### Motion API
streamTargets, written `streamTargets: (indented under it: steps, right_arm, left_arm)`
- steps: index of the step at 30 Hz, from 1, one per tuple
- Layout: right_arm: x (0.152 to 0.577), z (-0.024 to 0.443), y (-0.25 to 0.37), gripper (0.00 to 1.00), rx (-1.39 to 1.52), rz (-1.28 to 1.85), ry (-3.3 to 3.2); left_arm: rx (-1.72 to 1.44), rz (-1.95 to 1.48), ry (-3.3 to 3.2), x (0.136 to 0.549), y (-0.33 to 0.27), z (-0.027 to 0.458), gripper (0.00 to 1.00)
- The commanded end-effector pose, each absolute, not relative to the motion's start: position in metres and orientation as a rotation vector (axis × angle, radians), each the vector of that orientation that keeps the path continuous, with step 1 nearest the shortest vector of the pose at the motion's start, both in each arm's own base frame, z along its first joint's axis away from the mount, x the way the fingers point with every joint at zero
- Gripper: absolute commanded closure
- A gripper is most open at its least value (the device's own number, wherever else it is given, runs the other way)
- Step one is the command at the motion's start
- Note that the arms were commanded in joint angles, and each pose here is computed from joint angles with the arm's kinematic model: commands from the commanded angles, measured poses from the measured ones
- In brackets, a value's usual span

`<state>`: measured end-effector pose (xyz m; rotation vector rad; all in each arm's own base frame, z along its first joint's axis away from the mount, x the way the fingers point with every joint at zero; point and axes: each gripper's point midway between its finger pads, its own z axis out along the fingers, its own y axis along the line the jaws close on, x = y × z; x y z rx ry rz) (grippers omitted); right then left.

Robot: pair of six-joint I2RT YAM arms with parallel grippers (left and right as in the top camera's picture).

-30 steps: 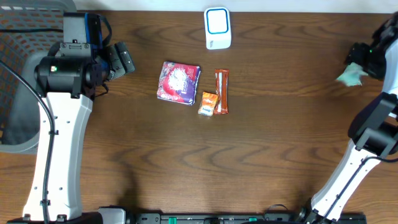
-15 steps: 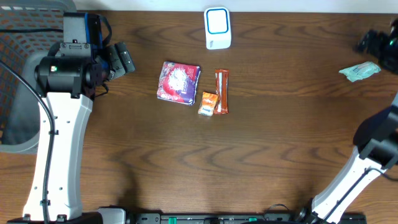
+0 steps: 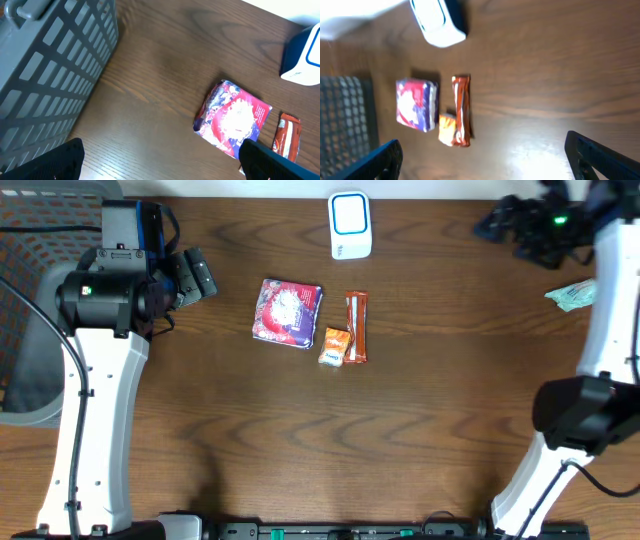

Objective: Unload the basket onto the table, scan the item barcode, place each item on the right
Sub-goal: 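Bring the right gripper back toward the red-white bar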

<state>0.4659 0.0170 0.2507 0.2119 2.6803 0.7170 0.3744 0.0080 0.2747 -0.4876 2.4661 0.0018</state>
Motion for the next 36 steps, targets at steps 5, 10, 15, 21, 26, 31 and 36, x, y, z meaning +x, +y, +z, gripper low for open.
streamTargets:
  steps: [5,10,15,21,26,31,36]
  right_arm:
    - [0.460,0.236,0.059,0.01,0.080,0.562,2.772]
    - [0.456,0.236,0.082,0.01,0.009,0.575,2.781]
    - [0.455,0.236,0.091,0.01,-0.020,0.578,2.785]
    - [0.455,0.236,0.091,0.01,-0.021,0.578,2.785]
    - [0.455,0.236,0.091,0.01,-0.021,0.578,2.785]
    - [0.455,0.236,0.091,0.01,-0.021,0.578,2.785]
    - [0.455,0.236,0.091,0.01,-0.021,0.578,2.785]
  left_arm:
    - [-0.511,0.018,2.477,0.374,0.010,0.269,0.02]
    - [-0.511,0.018,2.477,0.374,0.010,0.269,0.02]
    - [-0.510,0.018,2.477,0.374,0.010,0.269,0.02]
    - [-0.511,0.018,2.477,0.374,0.010,0.269,0.02]
    - [-0.511,0.018,2.477,0.374,0.010,0.269,0.02]
    - [-0.511,0.018,2.477,0.374,0.010,0.269,0.02]
    - [-0.511,0.018,2.477,0.374,0.010,0.269,0.02]
